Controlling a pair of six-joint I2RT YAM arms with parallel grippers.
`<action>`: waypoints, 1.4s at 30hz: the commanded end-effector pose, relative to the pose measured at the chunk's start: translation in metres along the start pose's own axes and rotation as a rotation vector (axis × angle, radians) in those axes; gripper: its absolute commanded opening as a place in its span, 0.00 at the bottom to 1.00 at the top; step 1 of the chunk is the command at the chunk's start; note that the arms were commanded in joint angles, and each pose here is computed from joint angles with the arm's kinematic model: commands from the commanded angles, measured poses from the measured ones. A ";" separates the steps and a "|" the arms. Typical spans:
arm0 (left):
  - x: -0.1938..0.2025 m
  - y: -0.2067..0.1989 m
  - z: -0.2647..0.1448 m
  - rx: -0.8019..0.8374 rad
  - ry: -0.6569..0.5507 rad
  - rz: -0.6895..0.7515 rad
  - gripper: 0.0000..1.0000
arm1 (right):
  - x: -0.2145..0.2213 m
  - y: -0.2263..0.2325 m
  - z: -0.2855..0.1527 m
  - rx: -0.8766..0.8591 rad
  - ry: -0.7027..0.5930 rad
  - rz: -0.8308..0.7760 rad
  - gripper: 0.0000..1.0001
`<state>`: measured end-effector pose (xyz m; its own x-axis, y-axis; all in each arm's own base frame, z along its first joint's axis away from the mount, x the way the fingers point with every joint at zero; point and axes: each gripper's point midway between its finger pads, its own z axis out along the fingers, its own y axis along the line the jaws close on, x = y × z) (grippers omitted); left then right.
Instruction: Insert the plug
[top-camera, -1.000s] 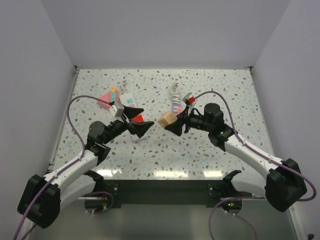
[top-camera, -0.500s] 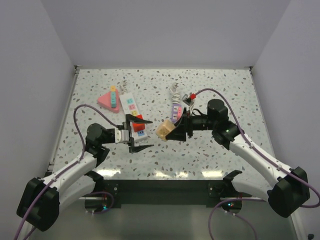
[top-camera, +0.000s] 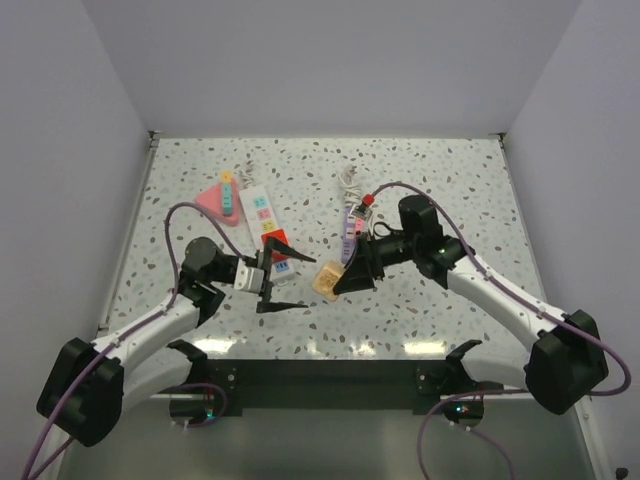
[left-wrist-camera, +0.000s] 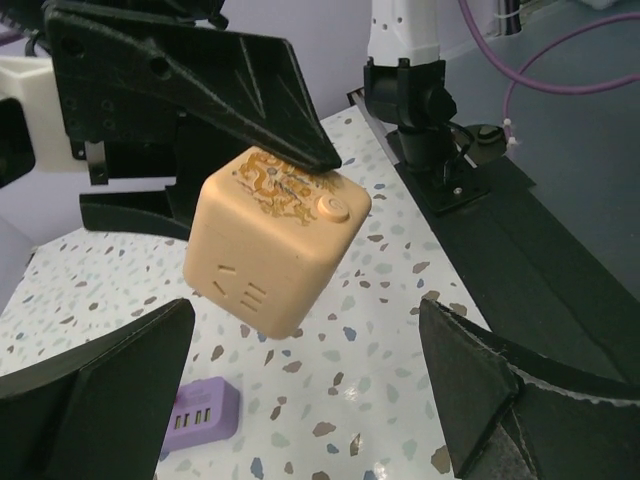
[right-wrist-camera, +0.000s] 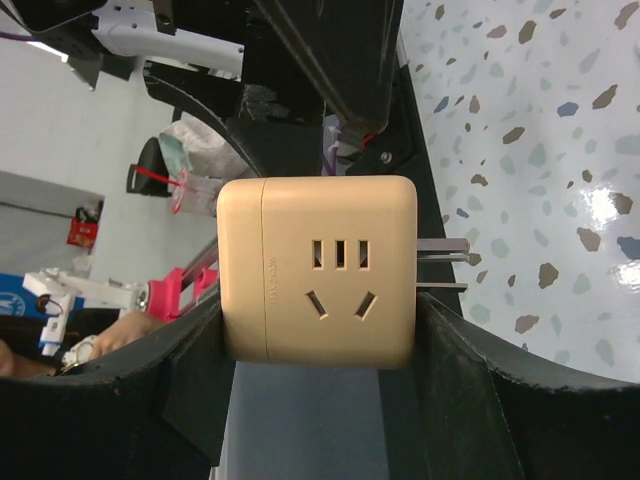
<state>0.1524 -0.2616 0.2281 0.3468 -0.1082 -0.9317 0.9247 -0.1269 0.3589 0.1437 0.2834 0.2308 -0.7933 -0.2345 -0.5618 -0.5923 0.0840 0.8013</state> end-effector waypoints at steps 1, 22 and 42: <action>-0.017 0.001 0.012 0.061 -0.036 0.063 0.99 | -0.006 0.015 0.000 -0.091 0.044 -0.022 0.00; 0.004 -0.004 0.053 0.153 -0.034 -0.015 0.93 | -0.006 0.021 0.013 -0.196 0.117 -0.032 0.00; 0.016 -0.013 0.053 0.145 -0.025 -0.130 0.00 | -0.016 -0.020 0.020 0.017 0.048 -0.045 0.60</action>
<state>0.1405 -0.3118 0.2134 0.2758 -0.1135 -0.9545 0.9123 -0.2819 0.2971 0.1326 0.2954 0.2199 -0.8068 -0.3648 -0.4647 -0.4999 0.0021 0.8661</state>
